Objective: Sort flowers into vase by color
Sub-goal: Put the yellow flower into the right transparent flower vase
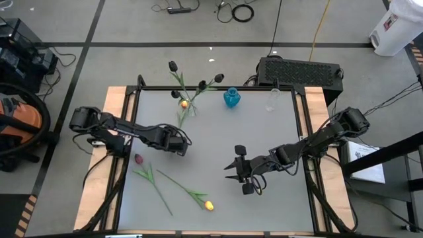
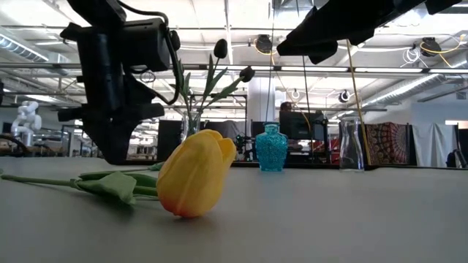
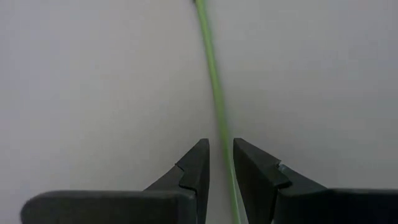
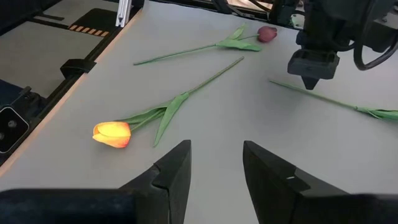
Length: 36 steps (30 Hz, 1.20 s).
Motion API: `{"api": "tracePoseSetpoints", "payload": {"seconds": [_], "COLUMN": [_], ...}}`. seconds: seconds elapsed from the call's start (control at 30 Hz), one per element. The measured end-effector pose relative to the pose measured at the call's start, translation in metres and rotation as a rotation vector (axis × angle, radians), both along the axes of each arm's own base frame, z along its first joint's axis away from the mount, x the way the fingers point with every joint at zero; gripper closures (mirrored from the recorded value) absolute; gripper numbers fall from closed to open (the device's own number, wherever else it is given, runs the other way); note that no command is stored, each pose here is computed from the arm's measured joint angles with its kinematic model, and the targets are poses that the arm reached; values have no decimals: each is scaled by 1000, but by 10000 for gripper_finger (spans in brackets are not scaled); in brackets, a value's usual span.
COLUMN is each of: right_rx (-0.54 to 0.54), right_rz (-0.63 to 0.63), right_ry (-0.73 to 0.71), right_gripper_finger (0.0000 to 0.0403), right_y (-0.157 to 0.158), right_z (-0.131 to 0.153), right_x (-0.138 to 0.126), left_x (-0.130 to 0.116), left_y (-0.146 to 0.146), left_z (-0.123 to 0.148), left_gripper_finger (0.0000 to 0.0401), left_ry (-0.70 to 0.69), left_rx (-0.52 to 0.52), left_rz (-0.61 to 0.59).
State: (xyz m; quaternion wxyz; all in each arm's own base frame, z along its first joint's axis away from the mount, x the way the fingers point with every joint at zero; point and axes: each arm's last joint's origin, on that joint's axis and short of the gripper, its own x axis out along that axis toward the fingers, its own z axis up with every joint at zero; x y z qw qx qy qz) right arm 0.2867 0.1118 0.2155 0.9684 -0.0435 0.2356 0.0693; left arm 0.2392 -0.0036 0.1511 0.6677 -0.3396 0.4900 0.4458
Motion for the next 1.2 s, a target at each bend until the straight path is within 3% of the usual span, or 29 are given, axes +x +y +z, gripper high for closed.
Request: {"api": "tracePoseSetpoints", "payload": {"seconds": [0.6,1.2], "right_rx": [0,6], "right_rz": [0,-3], "right_ry": [-1,1], "right_gripper_finger": [266,266], "right_y": [0,0], "right_z": [0,0], "right_x": [0,0], "left_x": [3,6], "left_y": [-7,-8], "left_z": [-2,-17], "left_gripper_finger": [321,321], "left_ry": [-31,41], "left_rx": [-43,-26], "left_rz": [23,38]}}
